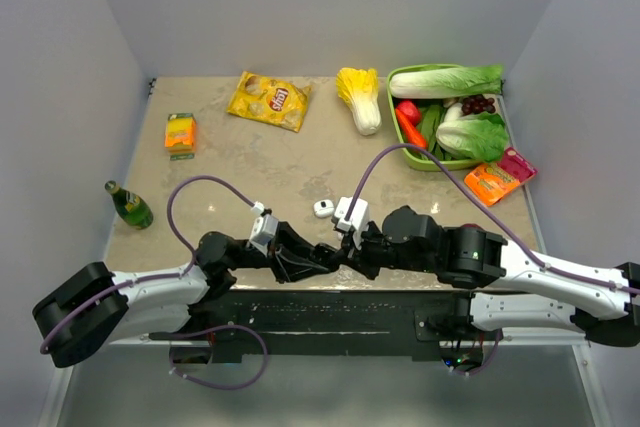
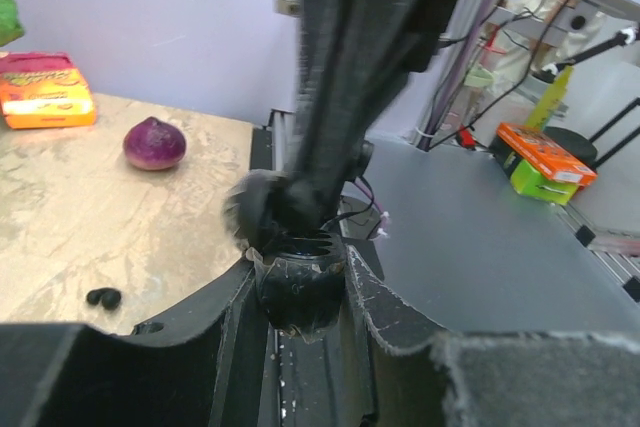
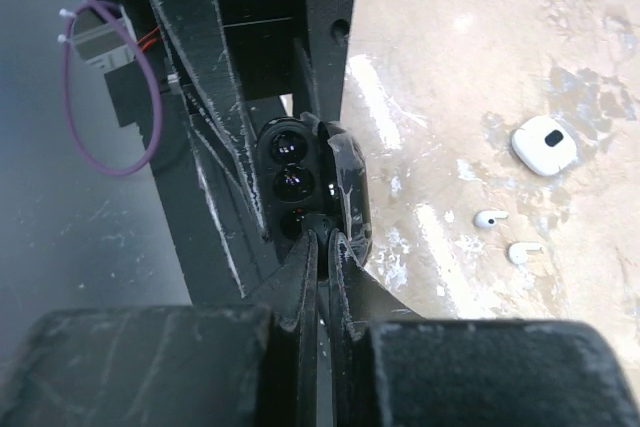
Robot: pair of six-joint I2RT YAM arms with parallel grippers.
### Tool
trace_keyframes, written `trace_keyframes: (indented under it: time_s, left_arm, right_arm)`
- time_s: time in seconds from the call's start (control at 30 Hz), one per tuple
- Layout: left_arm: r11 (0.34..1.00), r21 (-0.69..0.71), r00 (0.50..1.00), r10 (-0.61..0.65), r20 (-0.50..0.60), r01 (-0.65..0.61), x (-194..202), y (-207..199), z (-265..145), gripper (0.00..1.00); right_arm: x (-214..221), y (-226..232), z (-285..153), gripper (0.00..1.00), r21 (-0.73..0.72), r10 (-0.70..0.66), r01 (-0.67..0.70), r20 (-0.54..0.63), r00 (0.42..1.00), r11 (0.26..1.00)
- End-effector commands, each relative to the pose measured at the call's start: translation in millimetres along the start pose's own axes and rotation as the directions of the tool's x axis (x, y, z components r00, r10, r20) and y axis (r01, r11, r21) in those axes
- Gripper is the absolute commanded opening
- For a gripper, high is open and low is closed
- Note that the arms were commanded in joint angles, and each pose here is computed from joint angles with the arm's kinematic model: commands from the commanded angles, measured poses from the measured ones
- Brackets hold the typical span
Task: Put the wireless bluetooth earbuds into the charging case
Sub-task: Place the earbud in the charging case.
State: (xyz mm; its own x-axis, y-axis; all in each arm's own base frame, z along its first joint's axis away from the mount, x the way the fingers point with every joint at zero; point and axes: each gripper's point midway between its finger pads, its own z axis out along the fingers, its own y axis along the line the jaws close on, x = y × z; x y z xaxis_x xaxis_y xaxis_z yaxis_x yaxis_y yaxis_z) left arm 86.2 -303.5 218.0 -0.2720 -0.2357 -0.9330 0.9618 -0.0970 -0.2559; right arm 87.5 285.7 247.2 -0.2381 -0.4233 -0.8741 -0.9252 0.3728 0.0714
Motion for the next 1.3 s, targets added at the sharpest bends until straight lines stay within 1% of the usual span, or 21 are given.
trace_keyframes:
  time_s: [0.0,0.2,0.33,0.57,0.8,1.07,1.27]
  left_arm:
    - [0.991,0.086,0.993,0.099,0.061,-0.104,-19,-18,2,0.0]
    - [0.991,0.083,0.993,0.1,0.056,-0.105,-17,-18,1,0.0]
    - [0.992,0.072,0.993,0.1,0.058,-0.104,-17,-16,2,0.0]
    - [0.993,0.056,0.992,0.101,0.069,-0.105,-22,-13,3,0.0]
    - [0.992,0.047,0.991,0.11,0.075,-0.113,-25,-11,5,0.0]
    - [0.991,0.051,0.989,0.121,0.088,-0.125,-30,-13,6,0.0]
    - [0.991,0.047,0.988,0.119,0.093,-0.124,-32,-12,6,0.0]
  right_arm:
    - [-11,-18,-4,0.0,0.1,0.012,-0.016,0.046,0.999,0.995]
    - [-14,-19,-4,0.0,0.105,0.015,-0.021,0.053,0.998,0.994]
    - [-15,-10,-5,0.0,0.053,0.002,-0.005,0.055,0.998,0.999]
    - [-4,-3,3,0.0,0.012,-0.008,0.008,0.008,1.0,1.0]
    - [-3,-1,3,0.0,-0.001,-0.014,0.014,0.002,1.0,1.0]
    - [7,1,1,0.0,-0.014,-0.037,0.037,-0.036,0.999,0.999]
    - [8,3,-1,0.0,-0.024,-0.039,0.038,-0.037,0.999,0.999]
